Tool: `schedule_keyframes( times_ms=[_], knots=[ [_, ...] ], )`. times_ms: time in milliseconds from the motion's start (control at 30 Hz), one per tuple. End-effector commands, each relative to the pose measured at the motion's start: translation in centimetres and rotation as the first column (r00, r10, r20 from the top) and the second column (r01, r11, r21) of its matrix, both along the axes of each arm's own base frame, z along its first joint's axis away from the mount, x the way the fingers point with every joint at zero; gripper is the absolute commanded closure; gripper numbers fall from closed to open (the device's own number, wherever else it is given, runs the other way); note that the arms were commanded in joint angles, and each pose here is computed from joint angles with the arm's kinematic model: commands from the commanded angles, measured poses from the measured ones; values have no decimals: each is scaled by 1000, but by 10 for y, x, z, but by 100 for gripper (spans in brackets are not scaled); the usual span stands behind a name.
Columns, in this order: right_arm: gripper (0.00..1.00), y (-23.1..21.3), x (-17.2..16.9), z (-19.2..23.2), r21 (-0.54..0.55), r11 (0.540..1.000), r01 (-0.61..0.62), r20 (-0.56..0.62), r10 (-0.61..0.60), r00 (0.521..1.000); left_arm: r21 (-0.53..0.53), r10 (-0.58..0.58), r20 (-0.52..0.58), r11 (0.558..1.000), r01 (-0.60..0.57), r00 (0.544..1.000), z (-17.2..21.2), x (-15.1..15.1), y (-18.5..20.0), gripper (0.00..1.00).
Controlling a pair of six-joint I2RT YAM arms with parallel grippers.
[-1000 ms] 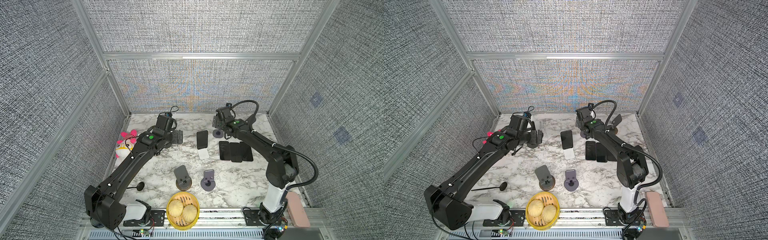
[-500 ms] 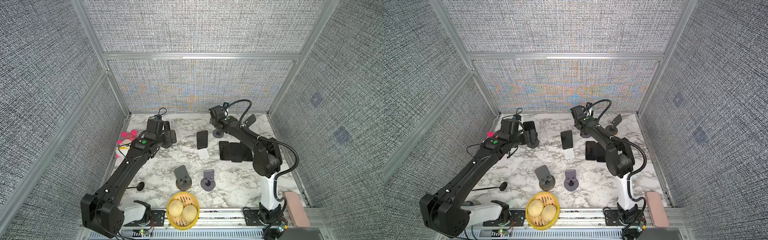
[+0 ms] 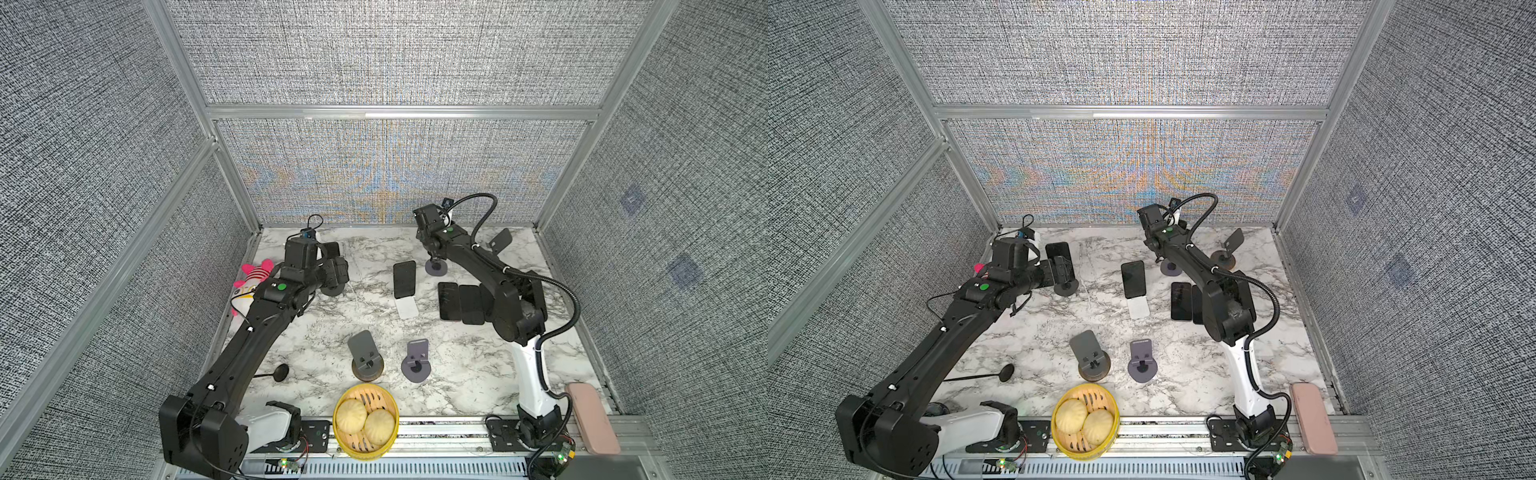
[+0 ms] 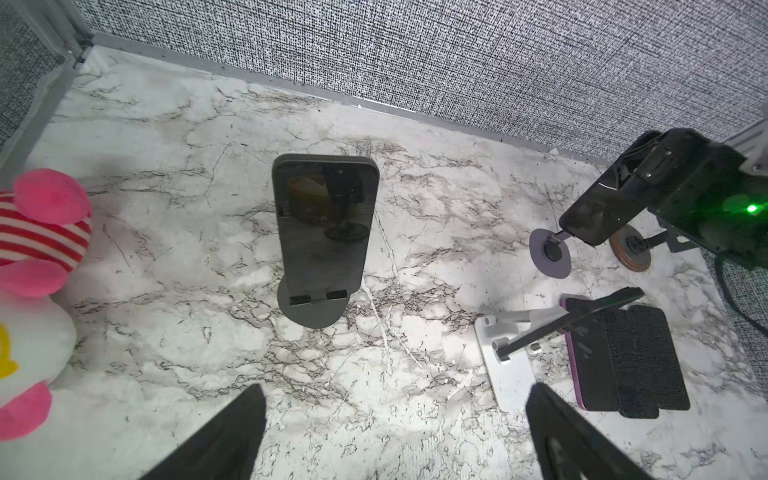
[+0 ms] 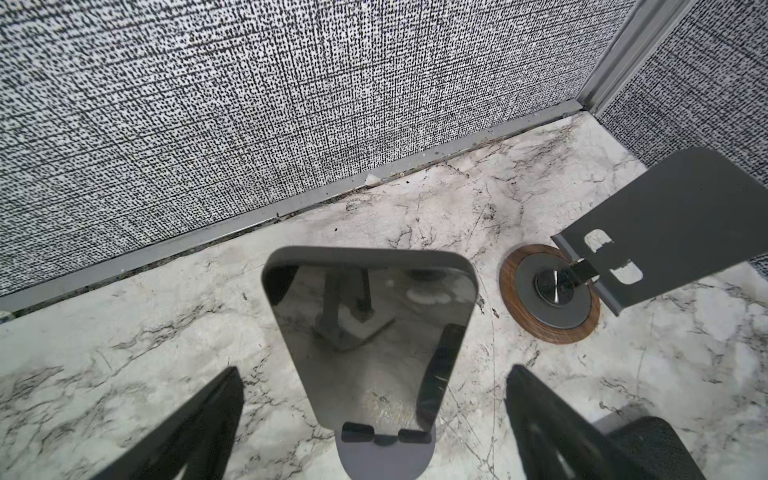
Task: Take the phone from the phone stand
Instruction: 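Move the right gripper to the farther black phone while the left arm withdraws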
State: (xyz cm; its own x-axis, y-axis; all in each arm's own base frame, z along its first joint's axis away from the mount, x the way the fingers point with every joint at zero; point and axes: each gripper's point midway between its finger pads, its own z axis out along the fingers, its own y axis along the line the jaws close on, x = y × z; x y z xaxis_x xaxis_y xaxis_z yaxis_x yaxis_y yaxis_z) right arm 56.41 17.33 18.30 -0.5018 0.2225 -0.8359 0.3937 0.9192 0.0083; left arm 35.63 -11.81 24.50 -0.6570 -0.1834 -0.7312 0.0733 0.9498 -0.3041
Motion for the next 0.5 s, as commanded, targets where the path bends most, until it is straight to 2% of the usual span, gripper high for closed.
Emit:
schedule_keyframes(
  times_ms=[0, 467],
  knots=[
    [2, -7, 1, 0, -17, 999, 29, -11, -29, 1000, -16, -6, 30, 1000, 7, 1000, 7, 3, -2, 1],
    [5, -11, 7, -3, -34, 998, 44, 7, -44, 999, -24, -16, 14, 1000, 16, 1000, 2, 4, -5, 1]
  ],
)
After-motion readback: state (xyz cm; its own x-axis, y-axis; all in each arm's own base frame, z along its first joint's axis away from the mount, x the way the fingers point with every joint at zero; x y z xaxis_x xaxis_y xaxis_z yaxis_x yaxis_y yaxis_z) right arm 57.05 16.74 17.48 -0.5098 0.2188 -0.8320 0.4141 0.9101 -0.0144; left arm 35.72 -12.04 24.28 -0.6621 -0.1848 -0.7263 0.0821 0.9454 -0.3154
